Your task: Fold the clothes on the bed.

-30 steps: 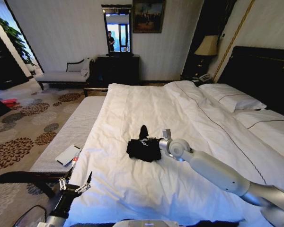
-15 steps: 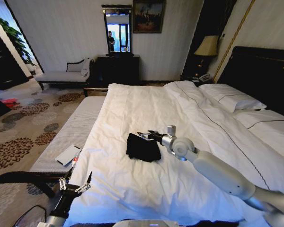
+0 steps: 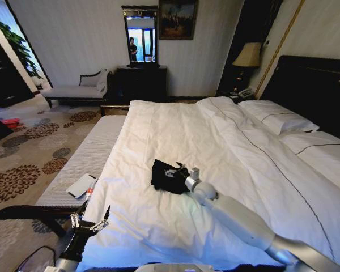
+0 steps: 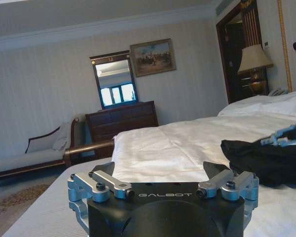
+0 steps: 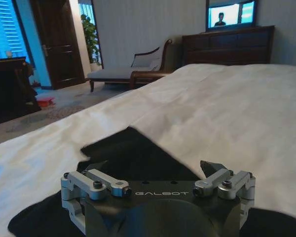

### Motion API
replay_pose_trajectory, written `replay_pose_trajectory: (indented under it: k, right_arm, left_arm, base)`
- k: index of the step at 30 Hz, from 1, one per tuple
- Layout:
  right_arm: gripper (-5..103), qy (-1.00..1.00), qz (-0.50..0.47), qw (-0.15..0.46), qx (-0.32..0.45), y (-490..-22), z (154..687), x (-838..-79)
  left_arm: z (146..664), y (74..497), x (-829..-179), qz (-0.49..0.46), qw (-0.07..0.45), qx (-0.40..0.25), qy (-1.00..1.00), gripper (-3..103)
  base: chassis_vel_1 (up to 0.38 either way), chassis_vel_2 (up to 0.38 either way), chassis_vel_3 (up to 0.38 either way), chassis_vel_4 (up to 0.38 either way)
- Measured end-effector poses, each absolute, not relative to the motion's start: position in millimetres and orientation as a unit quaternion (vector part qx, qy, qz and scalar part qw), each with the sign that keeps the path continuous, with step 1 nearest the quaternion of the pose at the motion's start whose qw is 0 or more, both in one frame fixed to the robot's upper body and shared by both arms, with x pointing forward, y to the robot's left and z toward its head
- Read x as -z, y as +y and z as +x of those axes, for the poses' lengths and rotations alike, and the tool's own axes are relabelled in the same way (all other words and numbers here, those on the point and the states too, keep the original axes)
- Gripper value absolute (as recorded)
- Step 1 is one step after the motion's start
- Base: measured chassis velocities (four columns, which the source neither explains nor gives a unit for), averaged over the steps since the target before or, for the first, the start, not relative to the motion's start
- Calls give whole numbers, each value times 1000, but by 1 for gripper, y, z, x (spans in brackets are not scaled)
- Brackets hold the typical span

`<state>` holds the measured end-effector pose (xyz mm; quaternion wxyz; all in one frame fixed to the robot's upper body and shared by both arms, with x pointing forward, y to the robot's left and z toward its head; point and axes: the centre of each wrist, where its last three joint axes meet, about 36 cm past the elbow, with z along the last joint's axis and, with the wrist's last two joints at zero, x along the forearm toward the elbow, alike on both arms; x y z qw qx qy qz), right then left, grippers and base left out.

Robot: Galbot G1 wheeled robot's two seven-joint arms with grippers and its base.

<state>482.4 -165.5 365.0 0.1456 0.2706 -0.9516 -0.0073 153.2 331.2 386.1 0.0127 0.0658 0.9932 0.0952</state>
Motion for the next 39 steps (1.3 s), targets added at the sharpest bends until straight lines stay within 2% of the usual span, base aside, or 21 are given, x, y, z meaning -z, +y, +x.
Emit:
replay_pose_trajectory:
  k: [10, 17, 21, 26, 28, 30, 33, 39]
  right_arm:
    - [100, -949, 272, 156, -26, -152, 487, -329]
    - [100, -955, 263, 141, -9, -164, 482, -349]
    - [100, -965, 240, 105, 19, -195, 477, -386]
    - [100, -970, 224, 87, 21, -219, 468, -396]
    - [100, -979, 196, 60, -3, -258, 451, -405]
    - [100, -982, 185, 47, -15, -270, 445, -407]
    - [100, -989, 138, 0, -58, -316, 420, -415]
    - [100, -995, 59, -16, -74, -374, 351, -404]
  left_arm:
    - [153, 331, -386, 66, 13, -95, 993, 100]
    - [153, 331, -386, 66, 13, -95, 993, 100]
    - [153, 331, -386, 66, 13, -95, 993, 100]
    - [153, 331, -386, 66, 13, -95, 993, 100]
    - [153, 331, -386, 66, 13, -95, 993, 100]
    - [153, 331, -386, 66, 13, -95, 993, 100]
    - [153, 331, -386, 66, 13, -95, 993, 100]
    - [153, 331, -386, 66, 13, -95, 993, 100]
  base:
    - [0, 0, 0, 0]
    - [0, 0, 0, 0]
    - [0, 0, 0, 0]
    - [0, 0, 0, 0]
    - [0, 0, 0, 0]
    - [0, 0, 0, 0]
    - [0, 0, 0, 0]
    - [0, 0, 0, 0]
